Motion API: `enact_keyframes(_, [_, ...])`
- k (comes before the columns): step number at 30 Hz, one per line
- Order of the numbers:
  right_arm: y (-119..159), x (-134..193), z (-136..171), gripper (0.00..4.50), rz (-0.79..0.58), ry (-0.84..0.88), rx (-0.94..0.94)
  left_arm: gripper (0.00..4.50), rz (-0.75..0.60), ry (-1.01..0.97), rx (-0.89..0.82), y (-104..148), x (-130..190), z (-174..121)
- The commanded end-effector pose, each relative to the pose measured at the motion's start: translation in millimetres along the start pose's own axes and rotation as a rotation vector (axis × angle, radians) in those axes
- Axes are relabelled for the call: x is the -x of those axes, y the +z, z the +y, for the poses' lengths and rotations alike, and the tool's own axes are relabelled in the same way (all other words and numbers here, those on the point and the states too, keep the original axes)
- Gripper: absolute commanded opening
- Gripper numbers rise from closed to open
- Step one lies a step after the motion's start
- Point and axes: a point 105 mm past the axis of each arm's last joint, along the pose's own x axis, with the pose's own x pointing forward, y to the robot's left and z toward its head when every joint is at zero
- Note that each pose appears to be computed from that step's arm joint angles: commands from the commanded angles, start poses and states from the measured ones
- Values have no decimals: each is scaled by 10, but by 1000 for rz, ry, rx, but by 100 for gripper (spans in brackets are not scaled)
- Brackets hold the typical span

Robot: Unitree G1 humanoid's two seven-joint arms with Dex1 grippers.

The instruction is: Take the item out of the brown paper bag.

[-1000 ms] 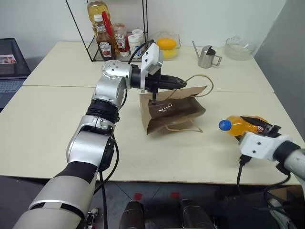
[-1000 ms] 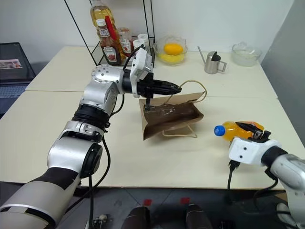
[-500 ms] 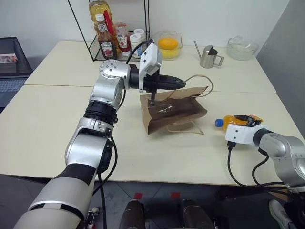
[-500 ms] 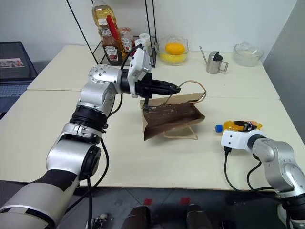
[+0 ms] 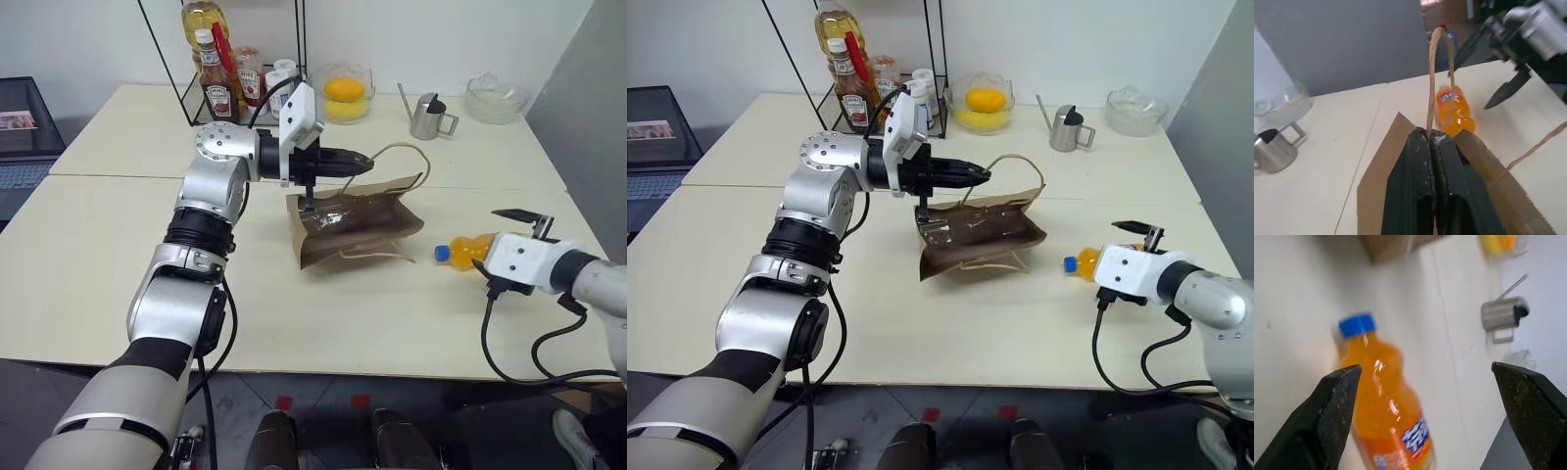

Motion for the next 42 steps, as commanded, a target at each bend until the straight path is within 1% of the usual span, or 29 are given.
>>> enact_keyframes(1, [433,155,-140,447,-189,-5,-80,0,-9,139,-72,189,61,265])
enact_keyframes(4, [644,162,-175,447,-276,4,-173,0,12,246,-78,177,94,428])
enact_keyframes(8, [788,150,-160,447,-331,37,-269,0,32,359,-78,173,130,585])
enact_keyframes(12, [907,115,-153,447,-371,58,-325,0,63,389,-66,112,146,627])
enact_keyframes(15, [934,88,-155,450,-372,64,-336,59,91,424,-67,65,165,663])
enact_keyframes(20, [927,75,-181,450,-372,49,-345,213,122,492,-97,46,216,732])
enact_keyframes(24, [911,73,-196,450,-371,41,-349,336,148,558,-154,86,275,807])
enact_keyframes(31, [836,71,-218,450,-355,15,-357,336,127,644,-187,203,441,910])
enact_keyframes(34, [748,80,-247,450,-340,-26,-385,336,75,647,-138,259,525,921])
enact_keyframes(36, [654,97,-275,450,-326,-75,-434,336,50,696,-105,294,675,968])
enact_keyframes(39, [533,123,-298,450,-317,-161,-503,336,60,782,-55,243,934,1021])
enact_keyframes(42, [475,147,-290,450,-329,-251,-565,336,96,801,-52,130,1135,972])
